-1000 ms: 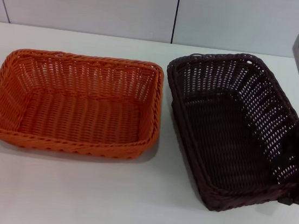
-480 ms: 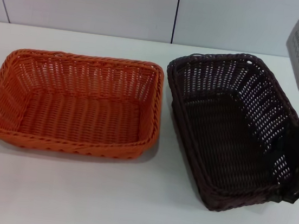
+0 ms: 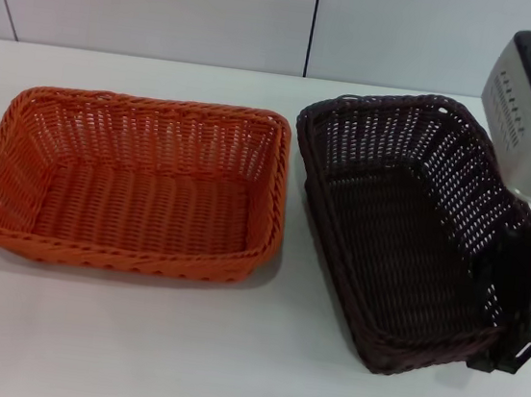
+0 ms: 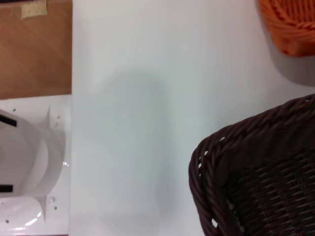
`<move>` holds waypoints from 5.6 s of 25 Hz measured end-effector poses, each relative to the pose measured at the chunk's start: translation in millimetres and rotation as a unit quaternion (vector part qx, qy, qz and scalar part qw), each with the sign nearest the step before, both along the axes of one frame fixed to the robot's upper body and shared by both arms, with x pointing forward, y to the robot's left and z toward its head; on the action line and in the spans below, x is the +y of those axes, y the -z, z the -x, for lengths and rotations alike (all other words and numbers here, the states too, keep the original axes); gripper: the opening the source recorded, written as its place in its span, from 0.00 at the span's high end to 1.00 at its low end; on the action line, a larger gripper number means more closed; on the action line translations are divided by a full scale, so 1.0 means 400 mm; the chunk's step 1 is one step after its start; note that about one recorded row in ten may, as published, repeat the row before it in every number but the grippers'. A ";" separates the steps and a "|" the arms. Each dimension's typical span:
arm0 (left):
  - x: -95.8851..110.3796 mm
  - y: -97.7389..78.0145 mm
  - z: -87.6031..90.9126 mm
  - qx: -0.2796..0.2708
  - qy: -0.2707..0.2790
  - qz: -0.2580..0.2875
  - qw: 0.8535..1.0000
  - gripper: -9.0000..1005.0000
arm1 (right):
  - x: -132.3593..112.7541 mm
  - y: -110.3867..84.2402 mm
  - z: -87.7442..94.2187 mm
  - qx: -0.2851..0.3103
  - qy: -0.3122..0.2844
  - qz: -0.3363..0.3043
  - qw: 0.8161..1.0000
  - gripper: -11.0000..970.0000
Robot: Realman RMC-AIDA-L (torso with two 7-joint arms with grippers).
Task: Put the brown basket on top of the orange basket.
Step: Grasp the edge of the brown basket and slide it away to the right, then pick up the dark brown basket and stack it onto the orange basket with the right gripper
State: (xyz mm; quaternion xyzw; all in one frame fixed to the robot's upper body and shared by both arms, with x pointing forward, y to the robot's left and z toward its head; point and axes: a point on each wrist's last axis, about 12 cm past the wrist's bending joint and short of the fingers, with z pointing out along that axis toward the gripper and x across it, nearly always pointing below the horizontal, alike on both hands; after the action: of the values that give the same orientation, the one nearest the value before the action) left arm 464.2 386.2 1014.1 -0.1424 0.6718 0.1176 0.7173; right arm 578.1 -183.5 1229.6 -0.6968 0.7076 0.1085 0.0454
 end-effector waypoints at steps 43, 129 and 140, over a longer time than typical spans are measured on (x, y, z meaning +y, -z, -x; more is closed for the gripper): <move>-0.003 -0.008 -0.003 -0.016 0.005 0.002 1.000 0.22 | 0.053 0.157 -0.006 -0.013 -0.041 0.040 0.998 0.44; 0.020 -0.010 0.033 -0.031 -0.021 0.001 0.999 0.23 | 0.225 -0.136 -0.029 -0.448 -0.258 0.046 0.855 0.86; 0.038 -0.003 0.049 -0.022 -0.042 -0.001 0.999 0.22 | 0.274 -0.076 0.011 -0.453 -0.427 -0.030 0.782 0.86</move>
State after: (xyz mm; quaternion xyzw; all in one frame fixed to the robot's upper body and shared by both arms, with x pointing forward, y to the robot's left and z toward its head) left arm 444.4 401.5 1015.4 -0.1722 0.6491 0.1454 0.7266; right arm 573.8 -73.9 1260.0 -0.8949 0.2319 -0.1900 0.3307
